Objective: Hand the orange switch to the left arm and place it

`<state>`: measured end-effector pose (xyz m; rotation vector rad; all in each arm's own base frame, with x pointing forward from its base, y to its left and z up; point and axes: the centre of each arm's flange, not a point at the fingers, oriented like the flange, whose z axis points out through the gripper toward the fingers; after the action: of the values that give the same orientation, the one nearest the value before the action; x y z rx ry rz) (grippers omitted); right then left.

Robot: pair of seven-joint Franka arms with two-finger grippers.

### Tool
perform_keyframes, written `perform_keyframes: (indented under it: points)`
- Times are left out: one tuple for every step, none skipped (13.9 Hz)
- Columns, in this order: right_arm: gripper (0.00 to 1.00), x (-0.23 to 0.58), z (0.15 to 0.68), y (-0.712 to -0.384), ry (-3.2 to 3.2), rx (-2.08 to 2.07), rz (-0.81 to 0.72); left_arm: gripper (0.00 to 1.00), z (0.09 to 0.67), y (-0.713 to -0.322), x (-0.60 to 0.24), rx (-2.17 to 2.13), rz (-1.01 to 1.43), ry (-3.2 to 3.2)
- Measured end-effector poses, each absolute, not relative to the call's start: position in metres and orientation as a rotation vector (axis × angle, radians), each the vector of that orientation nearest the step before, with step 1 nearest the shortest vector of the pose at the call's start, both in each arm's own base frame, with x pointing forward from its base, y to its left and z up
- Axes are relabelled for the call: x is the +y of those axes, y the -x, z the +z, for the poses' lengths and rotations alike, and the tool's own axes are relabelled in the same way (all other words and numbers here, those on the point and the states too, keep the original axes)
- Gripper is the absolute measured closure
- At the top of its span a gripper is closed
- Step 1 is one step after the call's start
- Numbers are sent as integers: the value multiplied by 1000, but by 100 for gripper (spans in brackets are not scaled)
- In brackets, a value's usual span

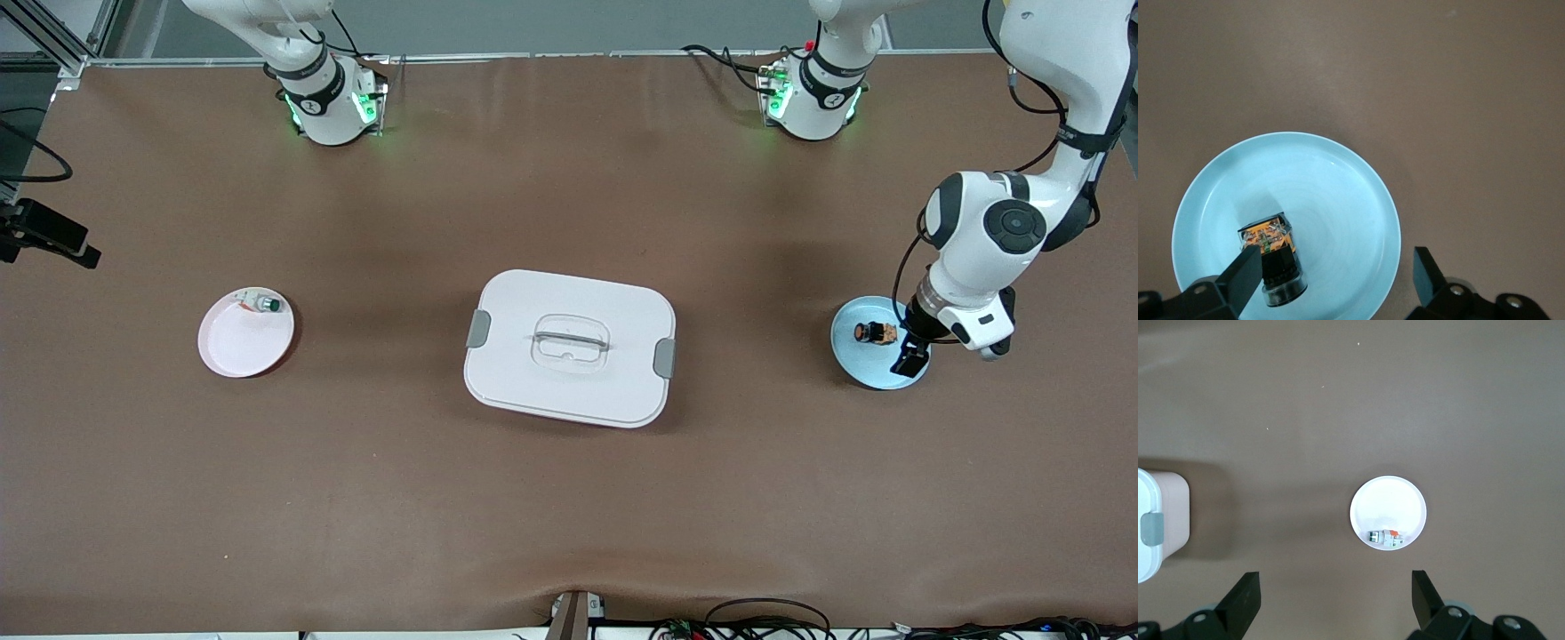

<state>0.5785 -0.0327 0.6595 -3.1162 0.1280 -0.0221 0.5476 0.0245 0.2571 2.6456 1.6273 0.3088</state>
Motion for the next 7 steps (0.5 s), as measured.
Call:
perform_keyframes:
  points:
    - [0,-33,660,-578,3117,106,-21,0,263,-548,21,1549,318,-2697]
    - [0,-33,660,-578,3118,92,-21,0,268,-548,19,1464,323,-2754]
    - [0,-33,660,-578,3118,85,-21,0,273,-547,16,1373,327,-2813]
    - [0,-34,660,-578,3118,83,-22,0,278,-547,14,1279,331,-2868]
    - [0,-34,660,-577,3118,83,-23,0,282,-547,11,1187,337,-2914]
    - [0,-34,661,-577,3118,84,-25,0,286,-547,9,1104,345,-2950]
    - [0,-34,663,-576,3118,85,-30,0,289,-547,6,1031,353,-2979]
